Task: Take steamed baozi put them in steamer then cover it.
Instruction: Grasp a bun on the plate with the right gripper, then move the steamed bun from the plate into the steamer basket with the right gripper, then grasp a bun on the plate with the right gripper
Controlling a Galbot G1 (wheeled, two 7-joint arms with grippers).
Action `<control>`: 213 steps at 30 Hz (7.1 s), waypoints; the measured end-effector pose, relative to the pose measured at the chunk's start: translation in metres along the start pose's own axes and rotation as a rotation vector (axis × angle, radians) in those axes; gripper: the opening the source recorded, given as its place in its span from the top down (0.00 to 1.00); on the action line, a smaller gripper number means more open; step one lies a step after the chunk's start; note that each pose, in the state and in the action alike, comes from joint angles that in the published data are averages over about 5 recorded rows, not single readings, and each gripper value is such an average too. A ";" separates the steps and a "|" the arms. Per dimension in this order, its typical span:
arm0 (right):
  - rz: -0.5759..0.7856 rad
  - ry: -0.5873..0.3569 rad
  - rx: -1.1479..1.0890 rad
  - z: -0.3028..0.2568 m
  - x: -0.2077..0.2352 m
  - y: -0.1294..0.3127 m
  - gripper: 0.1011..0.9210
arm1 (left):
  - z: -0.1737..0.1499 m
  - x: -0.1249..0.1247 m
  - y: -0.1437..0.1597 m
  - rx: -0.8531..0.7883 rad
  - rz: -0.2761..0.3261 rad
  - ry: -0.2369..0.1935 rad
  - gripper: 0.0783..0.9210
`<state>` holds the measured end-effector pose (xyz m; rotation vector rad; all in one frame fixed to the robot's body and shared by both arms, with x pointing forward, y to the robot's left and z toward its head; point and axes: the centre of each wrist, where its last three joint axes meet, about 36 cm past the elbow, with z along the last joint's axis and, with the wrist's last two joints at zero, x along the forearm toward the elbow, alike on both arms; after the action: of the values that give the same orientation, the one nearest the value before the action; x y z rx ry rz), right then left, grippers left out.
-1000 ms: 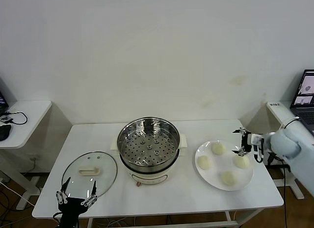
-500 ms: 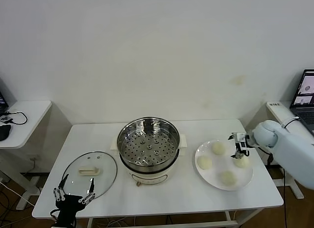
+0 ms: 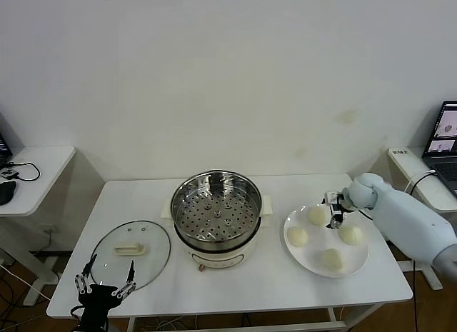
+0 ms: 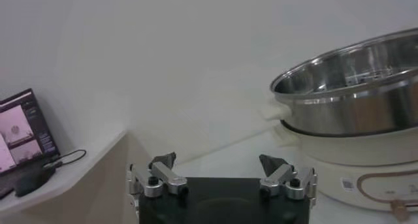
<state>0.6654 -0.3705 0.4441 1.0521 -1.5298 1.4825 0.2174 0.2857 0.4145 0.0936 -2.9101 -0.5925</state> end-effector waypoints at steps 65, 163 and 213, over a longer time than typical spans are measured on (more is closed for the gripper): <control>0.154 -0.280 0.298 -0.158 0.202 -0.112 0.38 | -0.002 -0.009 0.008 -0.019 0.011 -0.039 0.12; -0.053 -0.108 0.153 -0.075 0.163 -0.003 0.12 | -0.026 -0.027 0.036 -0.015 -0.036 -0.120 0.12; -0.168 -0.105 0.051 -0.087 0.012 0.038 0.35 | -0.017 -0.022 0.039 -0.031 -0.042 -0.074 0.12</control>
<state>0.6234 -0.2843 0.4455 1.2738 -1.4424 1.3750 0.2406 0.3175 0.4418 0.1326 -2.9760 -0.6609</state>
